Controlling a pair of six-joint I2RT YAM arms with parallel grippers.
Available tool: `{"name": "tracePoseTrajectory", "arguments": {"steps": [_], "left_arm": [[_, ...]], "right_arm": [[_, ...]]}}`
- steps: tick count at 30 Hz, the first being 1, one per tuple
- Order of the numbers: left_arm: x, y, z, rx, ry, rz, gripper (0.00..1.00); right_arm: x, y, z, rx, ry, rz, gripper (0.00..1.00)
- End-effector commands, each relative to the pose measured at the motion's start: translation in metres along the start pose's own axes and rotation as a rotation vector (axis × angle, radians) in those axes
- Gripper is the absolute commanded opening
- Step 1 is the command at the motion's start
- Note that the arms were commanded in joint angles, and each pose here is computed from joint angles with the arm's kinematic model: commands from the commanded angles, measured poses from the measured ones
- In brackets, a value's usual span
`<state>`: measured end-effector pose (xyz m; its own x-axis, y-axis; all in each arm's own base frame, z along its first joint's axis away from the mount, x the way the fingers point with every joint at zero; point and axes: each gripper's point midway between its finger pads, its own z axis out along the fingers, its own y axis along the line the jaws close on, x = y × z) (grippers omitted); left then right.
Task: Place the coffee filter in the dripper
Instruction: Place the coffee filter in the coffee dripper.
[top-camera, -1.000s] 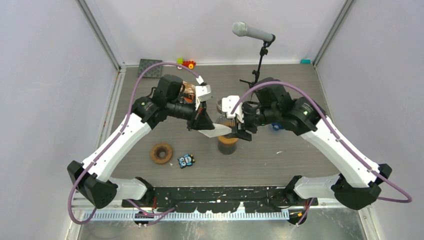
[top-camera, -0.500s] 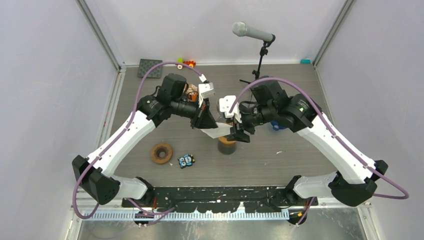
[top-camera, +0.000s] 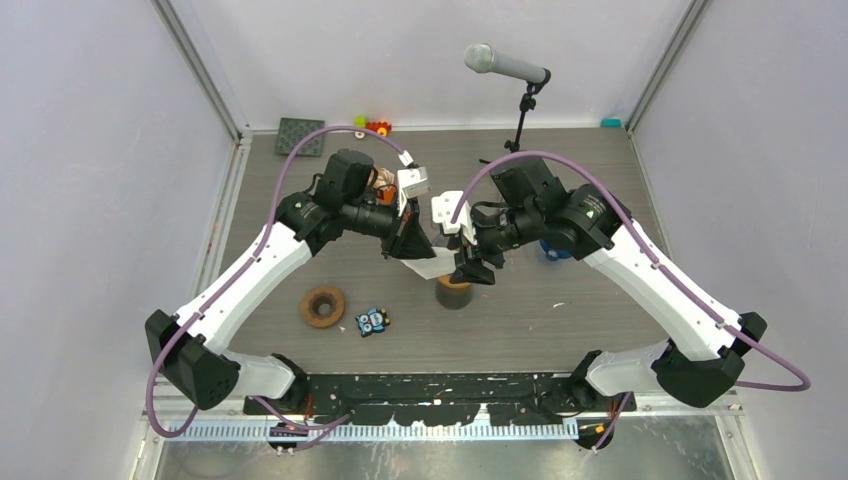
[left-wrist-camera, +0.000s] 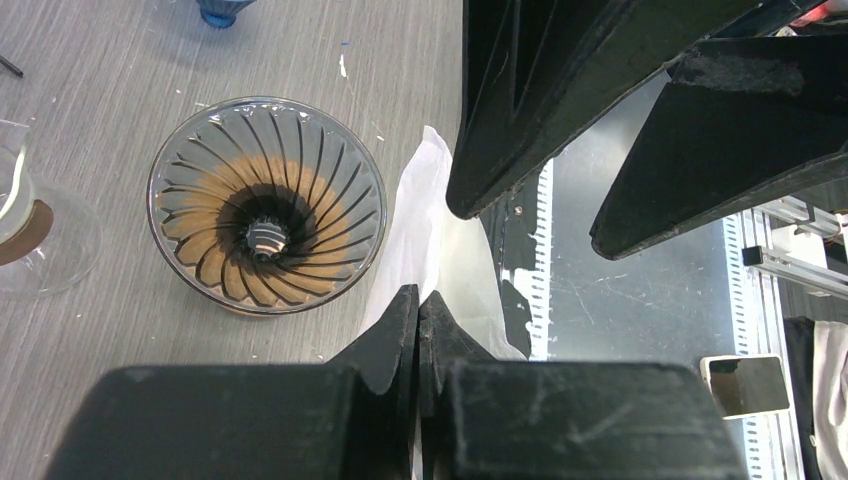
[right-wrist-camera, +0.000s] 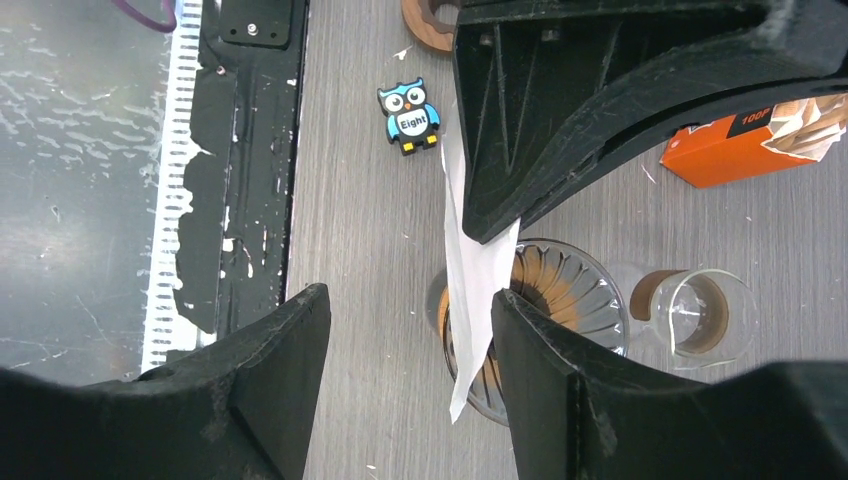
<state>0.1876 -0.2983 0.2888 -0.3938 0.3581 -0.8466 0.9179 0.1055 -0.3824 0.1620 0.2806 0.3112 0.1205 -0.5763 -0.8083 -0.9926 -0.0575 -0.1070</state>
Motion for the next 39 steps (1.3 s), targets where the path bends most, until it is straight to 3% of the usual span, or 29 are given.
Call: {"name": "tracePoseTrajectory", "arguments": {"steps": [1, 24, 28, 35, 39], "left_arm": [[-0.012, -0.01, -0.004, 0.018, -0.042, 0.053, 0.0], [-0.019, -0.01, -0.005, 0.01, -0.062, 0.052, 0.0], [-0.022, -0.004, -0.006, -0.038, -0.077, 0.052, 0.0], [-0.026, 0.006, -0.011, -0.117, -0.102, 0.074, 0.0], [-0.027, 0.008, -0.012, -0.139, -0.106, 0.078, 0.02]], "right_arm": [[-0.015, 0.002, -0.003, -0.013, -0.05, -0.015, 0.65], [0.004, -0.002, 0.023, -0.044, 0.003, 0.012, 0.56], [0.007, -0.003, 0.029, -0.051, 0.01, 0.023, 0.43], [0.016, -0.006, 0.035, -0.032, 0.025, 0.025, 0.08], [0.014, -0.005, 0.033, -0.034, 0.019, 0.025, 0.01]]}}
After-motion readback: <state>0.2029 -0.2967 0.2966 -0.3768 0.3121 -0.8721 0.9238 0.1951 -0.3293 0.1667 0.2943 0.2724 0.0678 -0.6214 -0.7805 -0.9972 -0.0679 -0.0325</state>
